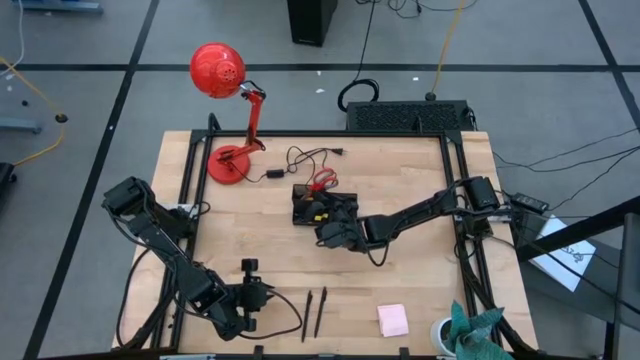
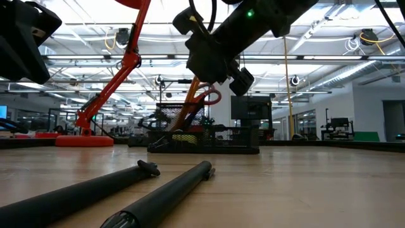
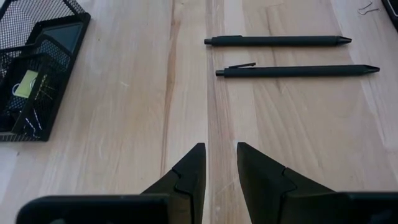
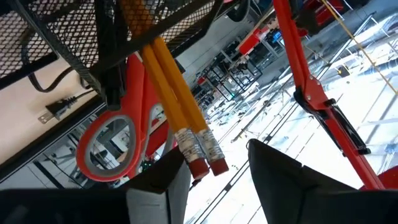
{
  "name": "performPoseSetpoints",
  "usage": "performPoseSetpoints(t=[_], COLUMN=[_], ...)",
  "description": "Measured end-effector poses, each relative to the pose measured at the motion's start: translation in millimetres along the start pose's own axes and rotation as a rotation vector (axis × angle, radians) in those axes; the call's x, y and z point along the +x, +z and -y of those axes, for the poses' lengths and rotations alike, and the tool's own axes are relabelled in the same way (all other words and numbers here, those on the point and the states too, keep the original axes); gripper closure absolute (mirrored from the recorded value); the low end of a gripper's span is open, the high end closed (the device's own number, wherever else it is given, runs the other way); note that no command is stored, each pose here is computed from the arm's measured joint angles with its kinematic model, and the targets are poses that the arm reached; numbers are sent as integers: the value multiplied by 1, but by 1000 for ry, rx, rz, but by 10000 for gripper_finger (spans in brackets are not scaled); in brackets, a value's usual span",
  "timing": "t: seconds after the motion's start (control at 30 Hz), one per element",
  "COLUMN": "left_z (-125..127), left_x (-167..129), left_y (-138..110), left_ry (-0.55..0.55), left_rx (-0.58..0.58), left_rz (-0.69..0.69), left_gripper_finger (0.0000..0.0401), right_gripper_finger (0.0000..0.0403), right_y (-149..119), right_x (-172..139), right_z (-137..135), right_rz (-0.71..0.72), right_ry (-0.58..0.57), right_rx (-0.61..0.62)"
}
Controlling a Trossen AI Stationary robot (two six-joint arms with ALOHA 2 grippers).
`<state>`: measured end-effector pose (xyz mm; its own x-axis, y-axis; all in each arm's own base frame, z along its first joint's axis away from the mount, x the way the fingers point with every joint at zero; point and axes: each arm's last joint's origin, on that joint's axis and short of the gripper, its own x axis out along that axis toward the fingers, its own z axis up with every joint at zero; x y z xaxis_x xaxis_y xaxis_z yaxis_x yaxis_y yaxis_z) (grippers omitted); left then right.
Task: Pick and place office supplies into organizer
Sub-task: Adjust the orange pencils
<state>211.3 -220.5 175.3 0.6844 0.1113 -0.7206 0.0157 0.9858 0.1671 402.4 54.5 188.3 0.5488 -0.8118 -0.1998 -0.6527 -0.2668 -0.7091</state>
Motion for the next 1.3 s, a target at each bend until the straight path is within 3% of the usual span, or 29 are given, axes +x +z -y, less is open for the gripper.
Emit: performPoseSetpoints(t=[0.63, 0.93, 1.1, 1.3], left_z=[0, 0, 0, 0], left_x=[0, 0, 0, 0], left_y=[0, 0, 0, 0], left_ry=[1, 1, 2, 2], left_rx=[-7, -1, 8, 32], left_rz=[1, 1, 2, 2], left_gripper_finger=[304, 304, 304, 304], right_gripper_finger=[254, 254, 254, 255], right_y=[-2, -15, -11, -6], right_x=[-3, -28, -37, -78], right_z=[-2, 14, 14, 23], right_rz=[-38, -14, 1, 78], right_ry=[29, -27, -33, -108], right_rx=[49, 125, 104, 128])
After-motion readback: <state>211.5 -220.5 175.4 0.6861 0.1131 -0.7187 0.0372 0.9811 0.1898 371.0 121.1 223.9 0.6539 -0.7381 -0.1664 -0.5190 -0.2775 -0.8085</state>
